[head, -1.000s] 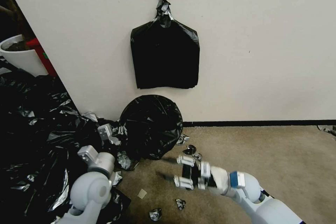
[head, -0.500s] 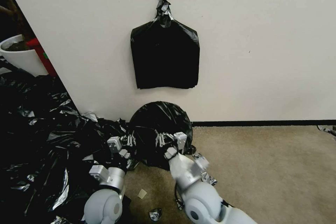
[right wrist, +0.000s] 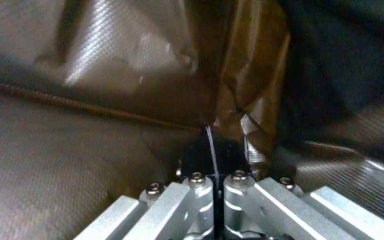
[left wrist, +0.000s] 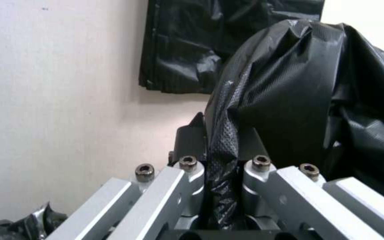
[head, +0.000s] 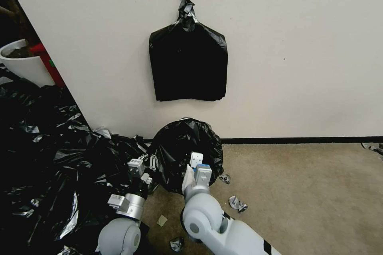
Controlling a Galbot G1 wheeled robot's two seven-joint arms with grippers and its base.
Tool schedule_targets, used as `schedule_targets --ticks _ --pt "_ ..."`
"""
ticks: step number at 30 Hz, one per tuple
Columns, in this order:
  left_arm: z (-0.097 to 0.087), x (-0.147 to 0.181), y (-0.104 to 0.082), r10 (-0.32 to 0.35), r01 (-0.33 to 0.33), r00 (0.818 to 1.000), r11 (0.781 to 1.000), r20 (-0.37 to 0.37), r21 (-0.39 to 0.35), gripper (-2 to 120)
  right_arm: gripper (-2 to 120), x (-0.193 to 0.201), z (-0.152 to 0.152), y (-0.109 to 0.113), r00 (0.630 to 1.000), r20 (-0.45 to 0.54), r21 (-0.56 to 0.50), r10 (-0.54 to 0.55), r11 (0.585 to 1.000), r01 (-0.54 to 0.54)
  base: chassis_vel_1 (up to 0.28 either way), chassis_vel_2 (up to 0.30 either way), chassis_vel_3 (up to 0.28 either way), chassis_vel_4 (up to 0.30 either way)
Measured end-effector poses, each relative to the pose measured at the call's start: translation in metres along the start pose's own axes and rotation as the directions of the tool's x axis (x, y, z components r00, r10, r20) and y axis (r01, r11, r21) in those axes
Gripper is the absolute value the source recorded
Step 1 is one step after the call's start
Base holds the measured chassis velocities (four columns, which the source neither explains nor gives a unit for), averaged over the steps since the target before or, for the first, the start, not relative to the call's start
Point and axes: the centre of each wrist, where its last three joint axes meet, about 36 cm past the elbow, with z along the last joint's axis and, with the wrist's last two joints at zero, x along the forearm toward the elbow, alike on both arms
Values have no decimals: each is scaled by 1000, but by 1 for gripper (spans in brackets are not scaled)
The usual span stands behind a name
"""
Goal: Place a trash bag onto the trash bin.
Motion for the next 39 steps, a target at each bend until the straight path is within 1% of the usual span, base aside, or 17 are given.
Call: schedule_targets --ticks 5,9,14,21,23,24,27,28,29,30,31,33,34,35,36,37,39 --pt "-2 0 -3 4 -4 1000 1000 4 -1 6 0 -17 -1 -3 999 -5 28 32 999 -32 0 0 0 0" --pt "-6 2 -6 9 -9 1000 1000 2 4 6 0 -34 3 -12 997 1 94 78 993 -78 0 0 0 0" --pt "-10 4 -10 12 -12 1000 1000 -13 11 6 0 -46 6 -21 994 0 143 113 983 -112 0 0 0 0" --pt "-15 6 -15 14 -13 999 1000 -30 22 6 0 -56 14 -29 989 22 202 146 968 -147 0 0 0 0" --pt "-15 6 -15 14 -13 999 1000 -30 23 6 0 -56 14 -29 989 22 202 146 968 -147 0 0 0 0" --pt "-17 7 -17 12 -11 999 1000 -33 26 6 0 -57 16 -32 988 41 226 150 962 -155 0 0 0 0" --pt "-18 8 -17 12 -11 999 1000 -37 24 6 0 -56 18 -35 987 64 250 149 955 -161 0 0 0 0" --pt "-17 9 -17 10 -10 999 1000 -39 20 6 0 -54 19 -37 987 91 267 136 951 -156 0 0 0 0" --pt "-17 9 -17 10 -9 999 1000 -39 19 6 0 -53 19 -38 987 97 270 129 951 -151 0 0 0 0" --pt "-17 9 -18 8 -8 999 1000 -41 16 6 0 -42 17 -37 991 114 270 73 957 -102 0 0 0 0" --pt "-17 9 -18 8 -8 999 1000 -41 16 6 0 -42 17 -37 991 114 270 73 957 -102 0 0 0 0" --pt "-16 10 -21 9 -8 999 1000 -42 18 6 0 -23 13 -26 996 75 202 -49 979 33 0 0 0 0" --pt "-17 10 -22 9 -8 999 1000 -42 18 6 0 -21 13 -24 996 56 181 -63 982 52 0 0 0 0" --pt "-17 10 -22 9 -8 999 1000 -42 18 6 0 -21 13 -24 996 56 181 -63 982 52 0 0 0 0" --pt "-16 11 -24 11 -10 999 1000 -44 20 6 0 -21 12 -20 997 29 157 -73 985 68 0 0 0 0" --pt "-17 13 -25 14 -13 999 1000 -44 20 6 0 -23 12 -19 997 7 149 -71 986 69 0 0 0 0" --pt "-17 13 -25 16 -15 999 1000 -43 21 6 0 -25 12 -19 998 -2 149 -65 987 65 0 0 0 0"
